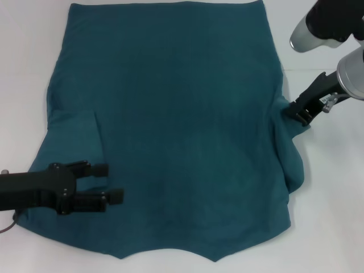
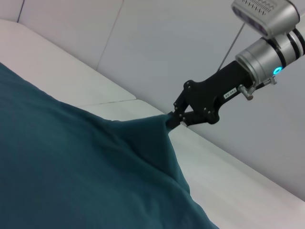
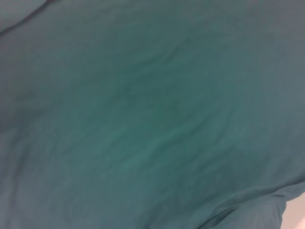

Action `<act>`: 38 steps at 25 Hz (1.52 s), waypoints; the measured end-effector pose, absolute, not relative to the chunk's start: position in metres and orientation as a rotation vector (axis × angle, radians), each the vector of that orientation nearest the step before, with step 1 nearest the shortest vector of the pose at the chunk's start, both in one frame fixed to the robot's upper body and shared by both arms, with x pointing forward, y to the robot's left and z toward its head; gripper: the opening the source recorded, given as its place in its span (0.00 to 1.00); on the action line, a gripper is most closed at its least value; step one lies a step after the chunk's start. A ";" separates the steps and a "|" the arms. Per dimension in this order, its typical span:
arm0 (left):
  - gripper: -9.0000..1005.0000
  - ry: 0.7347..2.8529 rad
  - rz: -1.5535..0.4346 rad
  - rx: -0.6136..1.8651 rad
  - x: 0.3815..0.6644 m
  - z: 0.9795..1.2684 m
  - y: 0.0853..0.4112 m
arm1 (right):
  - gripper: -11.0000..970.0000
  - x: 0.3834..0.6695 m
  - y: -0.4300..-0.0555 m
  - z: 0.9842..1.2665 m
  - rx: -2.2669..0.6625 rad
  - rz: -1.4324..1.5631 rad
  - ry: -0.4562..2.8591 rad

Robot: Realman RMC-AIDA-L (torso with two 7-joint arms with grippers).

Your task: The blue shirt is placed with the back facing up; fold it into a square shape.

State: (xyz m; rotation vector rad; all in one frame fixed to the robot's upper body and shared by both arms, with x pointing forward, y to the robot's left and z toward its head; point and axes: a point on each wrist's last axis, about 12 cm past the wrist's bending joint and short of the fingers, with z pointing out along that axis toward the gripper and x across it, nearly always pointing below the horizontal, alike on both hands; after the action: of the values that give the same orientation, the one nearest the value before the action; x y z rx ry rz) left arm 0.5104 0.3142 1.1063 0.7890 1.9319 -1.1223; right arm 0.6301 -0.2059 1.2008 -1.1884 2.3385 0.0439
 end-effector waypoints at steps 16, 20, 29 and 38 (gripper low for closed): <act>0.94 1.940 -1.120 0.779 0.508 1.104 0.316 | 0.04 0.655 -0.169 1.160 -1.036 0.232 2.383; 0.94 1.941 -1.117 0.776 0.508 1.103 0.316 | 0.04 0.659 -0.161 1.157 -0.970 0.328 2.325; 0.94 1.942 -1.109 0.775 0.508 1.103 0.317 | 0.45 0.659 -0.172 1.166 -0.970 0.320 2.296; 0.94 1.941 -1.107 0.777 0.509 1.104 0.317 | 0.79 0.629 -0.197 1.189 -0.974 0.241 2.479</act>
State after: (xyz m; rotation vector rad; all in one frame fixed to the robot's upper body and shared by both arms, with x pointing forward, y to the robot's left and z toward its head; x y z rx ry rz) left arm 0.5089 0.3171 1.1040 0.7775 1.9413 -1.1067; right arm 0.6294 -0.1970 1.1892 -0.9737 2.4794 0.2406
